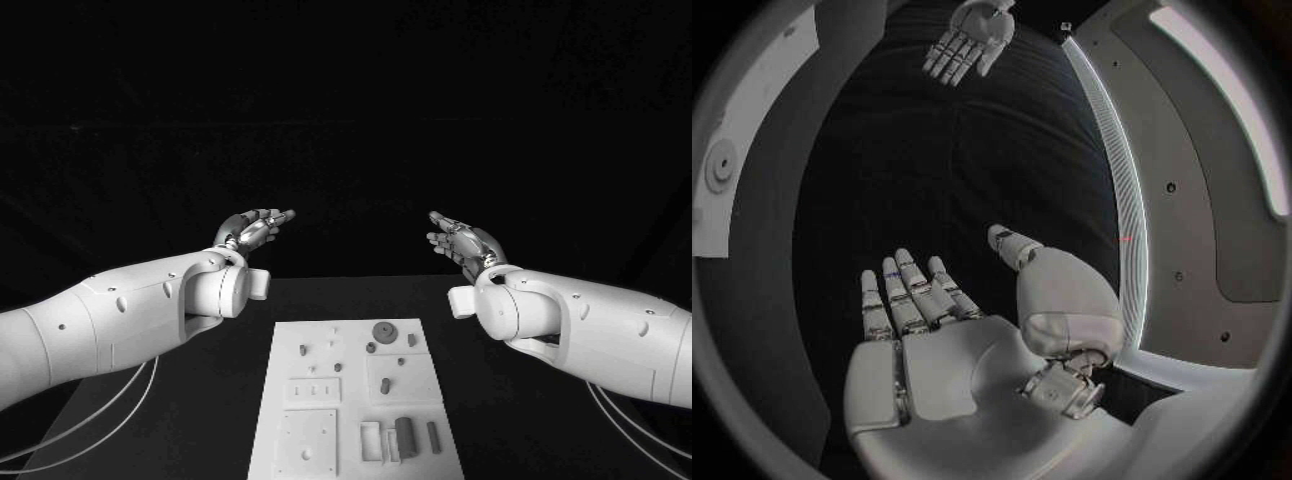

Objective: Assemble the parts on the task board

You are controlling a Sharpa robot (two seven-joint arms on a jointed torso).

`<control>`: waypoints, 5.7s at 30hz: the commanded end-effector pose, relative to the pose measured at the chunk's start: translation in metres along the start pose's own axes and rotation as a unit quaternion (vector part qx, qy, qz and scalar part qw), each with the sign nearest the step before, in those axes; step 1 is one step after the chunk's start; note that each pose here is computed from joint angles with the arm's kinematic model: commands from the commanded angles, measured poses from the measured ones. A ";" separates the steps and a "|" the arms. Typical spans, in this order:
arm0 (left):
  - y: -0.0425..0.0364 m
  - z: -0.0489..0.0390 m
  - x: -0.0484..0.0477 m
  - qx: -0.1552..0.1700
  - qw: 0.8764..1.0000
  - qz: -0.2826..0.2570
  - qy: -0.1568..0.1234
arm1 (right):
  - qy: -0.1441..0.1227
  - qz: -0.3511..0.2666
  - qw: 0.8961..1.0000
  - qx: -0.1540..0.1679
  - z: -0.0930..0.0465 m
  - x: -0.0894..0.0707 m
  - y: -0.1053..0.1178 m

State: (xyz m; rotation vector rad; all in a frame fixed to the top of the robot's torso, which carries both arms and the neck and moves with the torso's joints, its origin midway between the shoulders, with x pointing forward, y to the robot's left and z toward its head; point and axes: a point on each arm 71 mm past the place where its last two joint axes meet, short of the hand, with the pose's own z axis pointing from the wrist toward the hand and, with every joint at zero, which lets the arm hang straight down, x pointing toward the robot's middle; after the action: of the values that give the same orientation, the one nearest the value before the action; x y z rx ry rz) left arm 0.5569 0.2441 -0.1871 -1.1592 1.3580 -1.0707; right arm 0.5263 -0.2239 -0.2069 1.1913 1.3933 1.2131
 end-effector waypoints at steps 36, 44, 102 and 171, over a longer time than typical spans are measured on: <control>0.0288 -0.0368 0.0131 -0.022 0.973 0.056 0.221 | 0.215 -0.581 0.777 -0.109 0.016 0.039 -0.030; 0.0280 -0.0468 0.0168 -0.027 0.972 0.044 0.230 | 0.230 -0.625 0.736 -0.119 0.013 0.059 -0.031; 0.0204 -0.0613 0.0206 -0.028 0.968 0.043 0.244 | 0.237 -0.723 0.639 -0.111 0.001 0.078 -0.043; 0.0192 -0.0607 0.0195 -0.032 0.969 0.045 0.239 | 0.228 -0.728 0.633 -0.133 0.001 0.089 -0.048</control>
State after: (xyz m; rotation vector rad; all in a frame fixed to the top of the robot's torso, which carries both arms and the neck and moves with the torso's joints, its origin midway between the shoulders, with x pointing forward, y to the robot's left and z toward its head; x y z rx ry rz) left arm 0.4941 0.2295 -0.2044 -0.9082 1.8166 -1.2926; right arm 0.5130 -0.1391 -0.2563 -0.6335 1.7510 0.3963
